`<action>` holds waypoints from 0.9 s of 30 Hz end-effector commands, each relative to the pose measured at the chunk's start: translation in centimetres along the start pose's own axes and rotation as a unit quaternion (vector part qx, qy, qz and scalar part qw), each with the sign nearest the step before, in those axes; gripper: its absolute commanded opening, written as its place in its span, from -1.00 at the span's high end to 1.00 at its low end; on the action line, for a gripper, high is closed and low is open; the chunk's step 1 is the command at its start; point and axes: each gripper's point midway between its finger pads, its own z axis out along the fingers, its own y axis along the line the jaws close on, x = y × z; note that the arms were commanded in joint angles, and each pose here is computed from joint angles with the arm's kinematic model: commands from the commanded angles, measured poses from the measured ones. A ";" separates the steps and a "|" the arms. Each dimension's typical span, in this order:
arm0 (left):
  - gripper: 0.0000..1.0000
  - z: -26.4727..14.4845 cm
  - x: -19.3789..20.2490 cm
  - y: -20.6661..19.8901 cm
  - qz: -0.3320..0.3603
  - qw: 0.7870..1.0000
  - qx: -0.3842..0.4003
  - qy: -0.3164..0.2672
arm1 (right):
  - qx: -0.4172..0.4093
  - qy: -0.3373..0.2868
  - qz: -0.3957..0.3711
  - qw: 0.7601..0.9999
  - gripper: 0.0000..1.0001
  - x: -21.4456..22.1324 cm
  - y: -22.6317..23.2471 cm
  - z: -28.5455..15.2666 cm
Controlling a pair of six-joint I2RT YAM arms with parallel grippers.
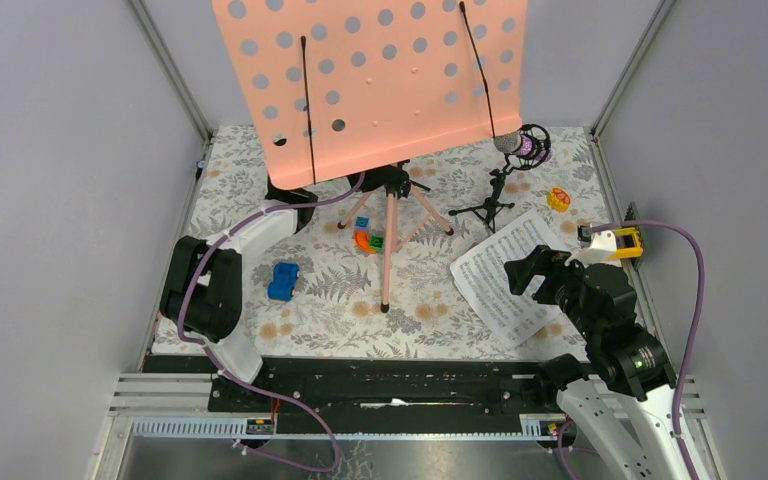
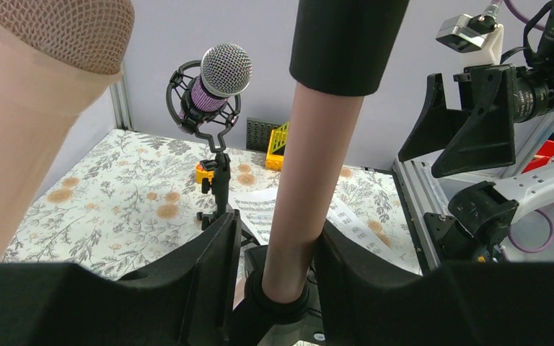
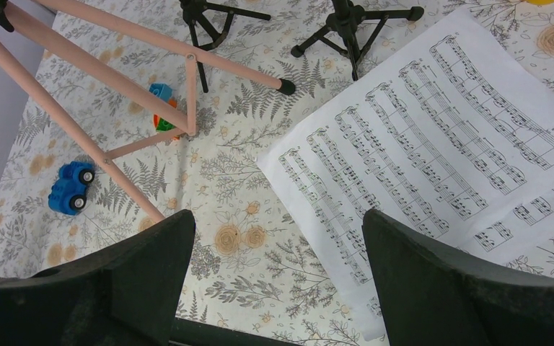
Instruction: Pack up the instrument practice props
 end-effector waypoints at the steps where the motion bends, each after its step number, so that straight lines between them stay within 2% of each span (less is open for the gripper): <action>1: 0.03 0.5 -1.0 -0.3 0.037 0.999 0.018 0.000 | -0.009 -0.010 -0.005 1.000 -0.86 -0.6 0.3 -0.3; 4: -0.04 0.5 -0.8 -0.2 0.039 0.999 0.014 0.002 | -0.008 -0.011 -0.005 1.000 -0.86 -0.7 0.3 -0.3; 11: 0.15 0.4 -0.5 -0.2 0.037 0.999 0.014 0.009 | -0.008 -0.010 -0.006 1.000 -0.86 -0.6 0.3 -0.3; 15: 0.12 0.3 -0.2 -0.2 0.038 0.999 0.013 0.012 | -0.008 -0.010 -0.006 1.000 -0.86 -0.6 0.3 -0.2; 16: 0.16 0.2 -0.1 -0.2 0.037 0.999 0.014 0.012 | -0.009 -0.010 -0.006 1.000 -0.86 -0.6 0.3 -0.3; 17: 0.31 0.2 -0.1 -0.2 0.038 0.999 0.014 0.012 | -0.008 -0.009 -0.006 1.000 -0.86 -0.6 0.3 -0.2; 18: 0.66 0.2 -0.1 -0.3 0.038 0.999 0.015 0.013 | -0.008 -0.010 -0.006 1.000 -0.86 -0.7 0.4 -0.2; 20: 1.00 0.3 -0.2 -0.4 0.037 0.999 0.017 0.015 | -0.009 -0.008 -0.006 1.000 -0.84 -0.6 0.4 -0.2; 24: 1.00 0.2 -0.6 -0.7 0.035 0.999 0.015 0.012 | -0.030 -0.012 -0.002 0.999 -0.84 -1.0 1.3 -0.2; 27: 1.00 -0.2 -0.5 -1.1 0.037 0.999 0.009 0.015 | -0.099 -0.027 0.021 0.995 -0.84 -1.9 4.1 0.2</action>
